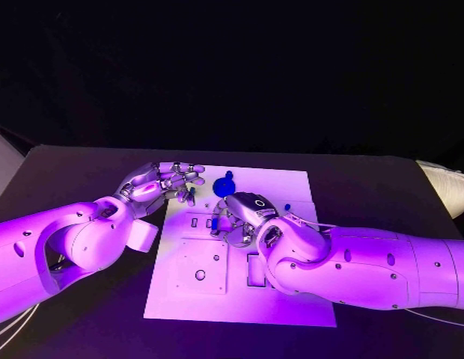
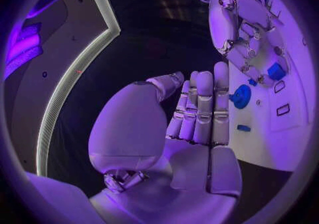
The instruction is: Assemble the parts on the task board
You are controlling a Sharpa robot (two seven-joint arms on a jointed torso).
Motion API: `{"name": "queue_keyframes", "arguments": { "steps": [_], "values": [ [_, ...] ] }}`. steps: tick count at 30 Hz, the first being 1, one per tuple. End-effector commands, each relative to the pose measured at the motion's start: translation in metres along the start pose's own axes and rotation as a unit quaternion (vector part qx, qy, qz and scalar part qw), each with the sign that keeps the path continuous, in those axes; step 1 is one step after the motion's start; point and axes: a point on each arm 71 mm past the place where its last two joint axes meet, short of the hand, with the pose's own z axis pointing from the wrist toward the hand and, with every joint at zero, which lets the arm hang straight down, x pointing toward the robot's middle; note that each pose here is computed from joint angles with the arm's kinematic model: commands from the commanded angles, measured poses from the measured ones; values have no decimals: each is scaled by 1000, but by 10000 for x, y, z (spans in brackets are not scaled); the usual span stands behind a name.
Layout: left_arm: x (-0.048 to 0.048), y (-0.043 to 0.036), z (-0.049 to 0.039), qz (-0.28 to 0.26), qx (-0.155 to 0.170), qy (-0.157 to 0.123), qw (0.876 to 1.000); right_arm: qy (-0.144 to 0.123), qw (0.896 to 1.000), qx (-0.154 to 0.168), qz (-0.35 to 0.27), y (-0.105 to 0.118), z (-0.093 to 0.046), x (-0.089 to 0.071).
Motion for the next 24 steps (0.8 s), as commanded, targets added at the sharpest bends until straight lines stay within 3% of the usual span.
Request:
{"name": "queue_keyframes", "arguments": {
  "steps": [1,16,24],
  "values": [
    [25,-3,5,-4,1,11,1000,7,1000,-5,-2,3,1,14],
    [-9,4,2,13,-3,0,1000,-10,1000,-18,22,-5,-56,-37],
    [-144,64,-2,71,-46,-26,996,-8,998,-35,55,-42,-179,-193]
  ]
}}
